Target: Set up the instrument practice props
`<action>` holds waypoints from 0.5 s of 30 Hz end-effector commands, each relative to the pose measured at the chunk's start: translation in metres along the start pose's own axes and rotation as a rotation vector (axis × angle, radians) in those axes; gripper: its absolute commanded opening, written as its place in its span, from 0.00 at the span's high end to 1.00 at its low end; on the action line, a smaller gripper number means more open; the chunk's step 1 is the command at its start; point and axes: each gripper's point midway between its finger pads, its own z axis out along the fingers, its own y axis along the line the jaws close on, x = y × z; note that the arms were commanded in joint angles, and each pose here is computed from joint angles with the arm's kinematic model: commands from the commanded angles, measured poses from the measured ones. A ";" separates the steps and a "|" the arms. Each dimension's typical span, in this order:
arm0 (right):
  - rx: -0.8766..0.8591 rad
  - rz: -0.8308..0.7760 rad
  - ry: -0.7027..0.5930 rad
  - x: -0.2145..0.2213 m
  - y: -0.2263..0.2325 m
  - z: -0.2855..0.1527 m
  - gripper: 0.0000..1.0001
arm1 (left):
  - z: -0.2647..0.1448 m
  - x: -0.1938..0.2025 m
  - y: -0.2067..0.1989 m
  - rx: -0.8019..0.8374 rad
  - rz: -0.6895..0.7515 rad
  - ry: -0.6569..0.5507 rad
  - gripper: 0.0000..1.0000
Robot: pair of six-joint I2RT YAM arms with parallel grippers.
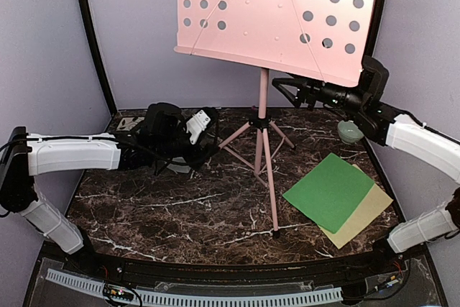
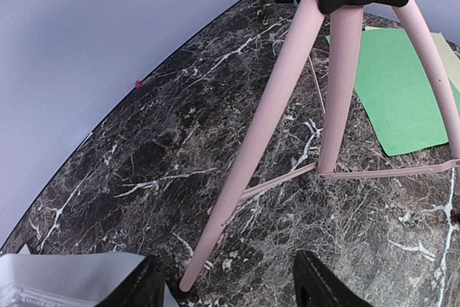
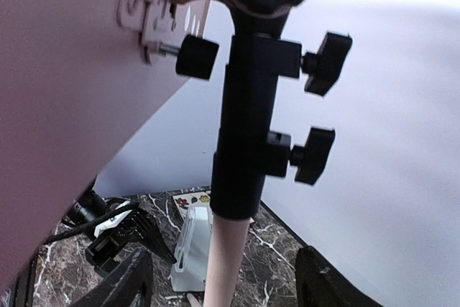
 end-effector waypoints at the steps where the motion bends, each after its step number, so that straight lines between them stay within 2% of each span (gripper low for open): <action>1: 0.075 0.020 0.028 0.010 -0.003 -0.015 0.28 | 0.010 -0.014 -0.008 0.050 0.026 -0.016 0.36; 4: 0.115 0.074 0.065 0.026 -0.003 -0.025 0.26 | 0.022 -0.018 -0.010 0.066 0.052 -0.009 0.37; 6: 0.174 0.166 0.123 0.051 -0.004 -0.036 0.26 | 0.037 -0.021 -0.010 0.067 0.077 0.001 0.37; 15: 0.219 0.464 0.221 0.115 0.012 -0.048 0.33 | 0.070 -0.028 -0.004 0.037 0.123 0.014 0.47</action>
